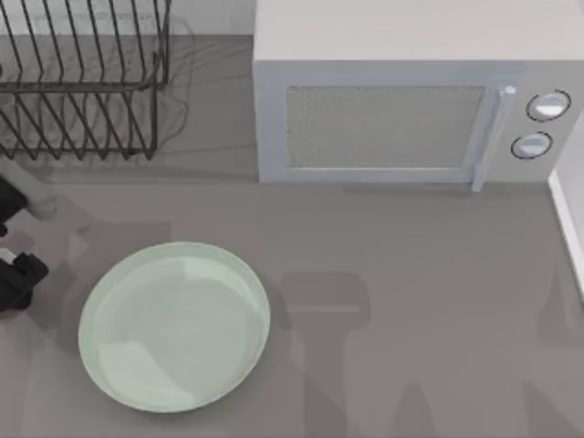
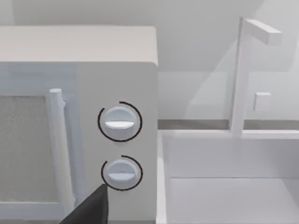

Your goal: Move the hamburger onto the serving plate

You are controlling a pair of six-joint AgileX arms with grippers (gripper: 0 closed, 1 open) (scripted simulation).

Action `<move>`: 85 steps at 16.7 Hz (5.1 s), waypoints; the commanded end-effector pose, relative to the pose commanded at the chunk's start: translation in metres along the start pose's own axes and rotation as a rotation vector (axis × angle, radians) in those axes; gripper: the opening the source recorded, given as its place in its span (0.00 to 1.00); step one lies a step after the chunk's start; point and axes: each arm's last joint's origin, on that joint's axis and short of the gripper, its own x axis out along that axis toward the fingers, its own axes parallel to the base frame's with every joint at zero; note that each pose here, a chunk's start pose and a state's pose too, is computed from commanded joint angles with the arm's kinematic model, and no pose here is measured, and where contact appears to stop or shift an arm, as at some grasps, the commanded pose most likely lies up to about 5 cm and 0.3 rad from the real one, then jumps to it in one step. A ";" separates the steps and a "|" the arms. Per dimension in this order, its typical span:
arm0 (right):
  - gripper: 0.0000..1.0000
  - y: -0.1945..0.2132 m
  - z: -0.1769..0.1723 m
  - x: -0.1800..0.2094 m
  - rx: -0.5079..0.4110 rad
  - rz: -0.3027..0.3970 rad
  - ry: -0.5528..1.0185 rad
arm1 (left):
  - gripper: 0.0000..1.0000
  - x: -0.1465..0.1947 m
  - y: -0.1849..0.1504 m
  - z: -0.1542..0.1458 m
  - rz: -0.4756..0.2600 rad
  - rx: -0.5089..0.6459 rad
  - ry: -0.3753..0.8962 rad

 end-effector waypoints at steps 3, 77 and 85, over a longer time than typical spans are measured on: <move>1.00 0.000 0.000 0.000 0.000 0.000 0.000 | 0.77 0.000 0.000 0.000 0.000 0.000 0.000; 1.00 0.000 0.000 0.000 0.000 0.000 0.000 | 0.00 -0.059 -0.186 0.082 -0.033 2.409 -0.019; 1.00 0.000 0.000 0.000 0.000 0.000 0.000 | 0.38 -0.059 -0.186 0.082 -0.033 2.410 -0.019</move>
